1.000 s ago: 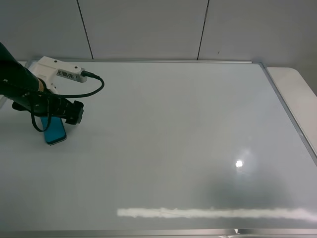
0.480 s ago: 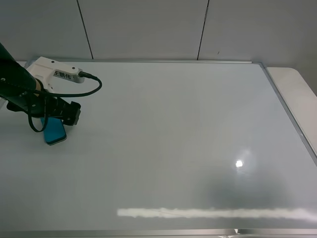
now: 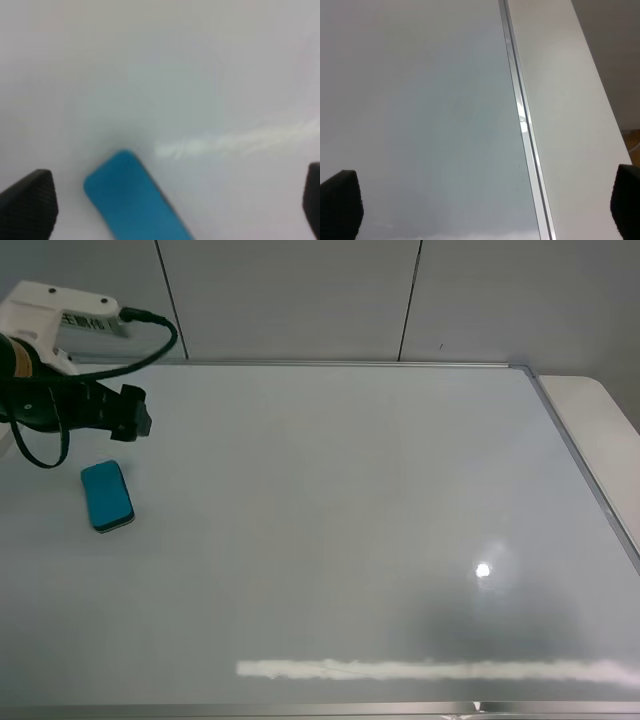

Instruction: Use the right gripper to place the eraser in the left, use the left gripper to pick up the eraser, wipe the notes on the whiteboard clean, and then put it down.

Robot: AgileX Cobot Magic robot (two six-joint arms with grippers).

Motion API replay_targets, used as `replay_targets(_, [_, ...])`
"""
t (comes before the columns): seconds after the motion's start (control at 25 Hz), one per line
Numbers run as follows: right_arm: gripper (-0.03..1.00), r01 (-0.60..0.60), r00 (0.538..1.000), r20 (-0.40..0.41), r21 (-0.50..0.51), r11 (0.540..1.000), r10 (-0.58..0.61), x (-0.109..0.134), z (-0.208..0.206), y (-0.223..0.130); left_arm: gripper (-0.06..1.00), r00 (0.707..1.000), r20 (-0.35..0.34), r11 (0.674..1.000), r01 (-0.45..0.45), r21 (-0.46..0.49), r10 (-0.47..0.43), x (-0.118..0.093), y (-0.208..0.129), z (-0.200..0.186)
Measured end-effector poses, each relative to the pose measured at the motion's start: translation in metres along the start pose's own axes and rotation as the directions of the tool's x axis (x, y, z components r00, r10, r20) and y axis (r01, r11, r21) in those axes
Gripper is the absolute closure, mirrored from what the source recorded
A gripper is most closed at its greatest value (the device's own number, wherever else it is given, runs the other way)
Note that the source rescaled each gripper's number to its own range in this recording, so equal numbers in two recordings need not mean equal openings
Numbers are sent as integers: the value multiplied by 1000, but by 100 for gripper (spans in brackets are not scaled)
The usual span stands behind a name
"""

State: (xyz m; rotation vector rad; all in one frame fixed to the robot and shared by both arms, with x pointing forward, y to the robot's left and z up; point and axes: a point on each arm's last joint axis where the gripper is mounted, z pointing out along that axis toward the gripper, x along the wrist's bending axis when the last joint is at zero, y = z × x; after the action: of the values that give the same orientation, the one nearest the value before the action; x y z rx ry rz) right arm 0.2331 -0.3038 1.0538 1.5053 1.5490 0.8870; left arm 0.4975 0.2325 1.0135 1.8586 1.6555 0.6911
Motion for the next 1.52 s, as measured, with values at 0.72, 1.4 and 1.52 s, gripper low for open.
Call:
replay_targets(0.72, [-3,0,1000,0,0,1000,0,0,0,0,-6,985,157,681,161,-714,-69,36,-9,-231])
replay_targets(1.4, [-3,0,1000,0,0,1000,0,0,0,0,-6,962,-14,774,211,-596,-273,76,-102,-274])
replay_targets(1.52, [-3,0,1000,0,0,1000,0,0,0,0,-6,953,-60,773,204,-601,-298,80,-121,-282])
